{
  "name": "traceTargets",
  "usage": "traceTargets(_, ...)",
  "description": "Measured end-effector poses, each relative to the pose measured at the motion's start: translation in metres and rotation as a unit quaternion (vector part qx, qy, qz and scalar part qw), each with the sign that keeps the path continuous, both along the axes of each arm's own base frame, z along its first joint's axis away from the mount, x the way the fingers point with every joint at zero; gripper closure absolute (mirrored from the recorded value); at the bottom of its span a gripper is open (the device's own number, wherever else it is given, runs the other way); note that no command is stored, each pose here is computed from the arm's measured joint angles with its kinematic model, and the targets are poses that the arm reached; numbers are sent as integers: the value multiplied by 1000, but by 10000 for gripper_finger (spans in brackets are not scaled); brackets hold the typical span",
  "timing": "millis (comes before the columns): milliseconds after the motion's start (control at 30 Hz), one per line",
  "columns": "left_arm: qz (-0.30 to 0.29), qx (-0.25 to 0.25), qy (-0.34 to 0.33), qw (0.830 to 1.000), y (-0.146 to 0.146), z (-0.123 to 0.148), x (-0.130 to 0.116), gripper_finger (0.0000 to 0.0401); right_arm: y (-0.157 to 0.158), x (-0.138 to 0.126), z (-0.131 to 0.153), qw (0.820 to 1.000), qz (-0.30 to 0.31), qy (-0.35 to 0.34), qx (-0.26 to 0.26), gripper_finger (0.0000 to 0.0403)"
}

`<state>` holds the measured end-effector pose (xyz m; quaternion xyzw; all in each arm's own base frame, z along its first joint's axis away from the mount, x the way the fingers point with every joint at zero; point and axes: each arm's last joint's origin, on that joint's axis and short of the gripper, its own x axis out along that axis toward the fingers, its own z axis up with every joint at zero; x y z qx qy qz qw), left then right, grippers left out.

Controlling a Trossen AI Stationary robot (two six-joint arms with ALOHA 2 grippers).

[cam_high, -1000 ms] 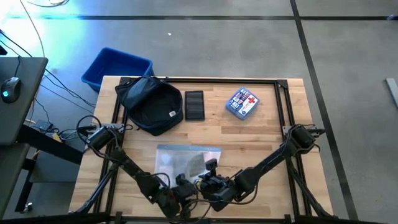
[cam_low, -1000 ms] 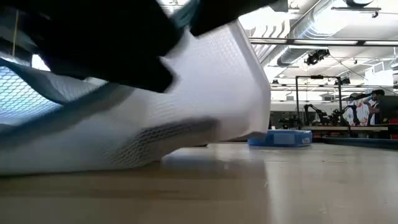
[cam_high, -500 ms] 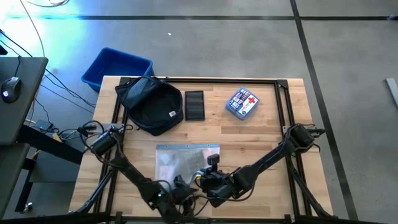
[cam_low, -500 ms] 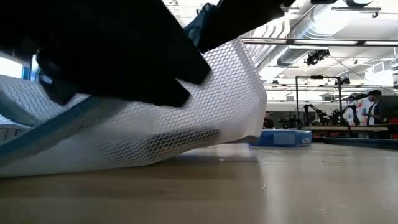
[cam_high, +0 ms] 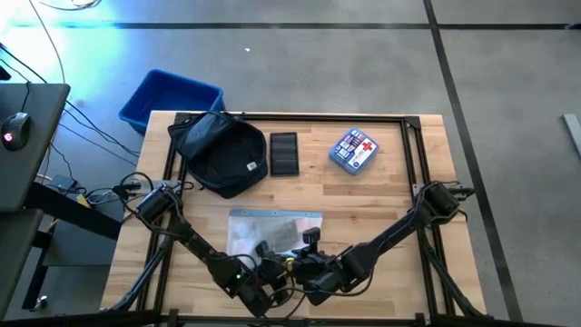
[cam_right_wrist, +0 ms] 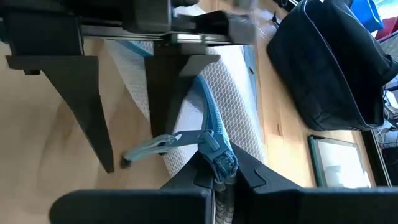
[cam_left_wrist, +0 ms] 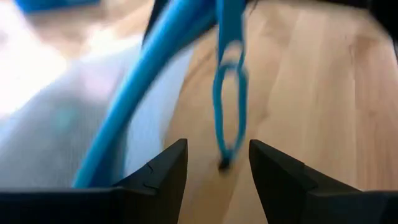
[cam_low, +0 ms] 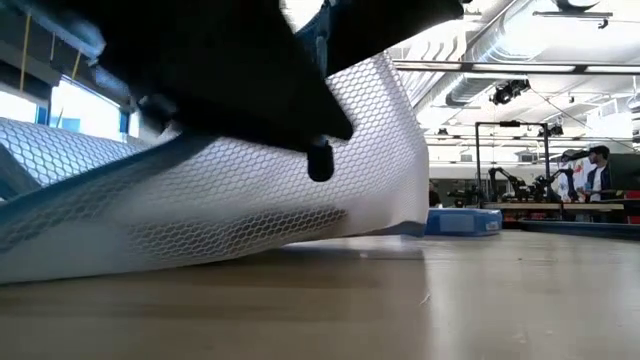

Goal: Unpack backpack
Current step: Close the transparent zip bag

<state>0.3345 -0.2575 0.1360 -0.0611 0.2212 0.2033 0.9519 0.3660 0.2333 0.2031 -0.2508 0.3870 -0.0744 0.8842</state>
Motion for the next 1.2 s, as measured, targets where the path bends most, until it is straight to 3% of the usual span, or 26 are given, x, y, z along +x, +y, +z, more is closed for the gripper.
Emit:
traceTargets(133,-21,42,-14,999,-1,6,6,249,0,0,0,1000,0,-1,2,403)
traceTargets(233,-13,44,-14,999,4,6,10,263,1,-1,0,1000,1,-1,2,403)
traceTargets(300,-8,42,-12,999,6,6,10,293,2,-1,0,1000,2,-1,2,403)
traceTargets(400,-11,44,-7,999,3,5,7,371,4,-3,0,1000,4,2,2,403)
traceTargets(533,-2,33,28,999,3,3,-6,397,9,-11,-3,999,19,33,-3,403)
traceTargets(800,79,-7,175,981,14,-10,-52,401,10,-35,-42,996,40,84,-9,403)
traceTargets(1033,96,-76,285,951,-10,-6,-106,401,-10,-62,-74,982,15,178,-58,403)
traceTargets(1200,170,-55,314,932,-19,0,-159,401,-21,-74,-80,974,-25,214,-75,403)
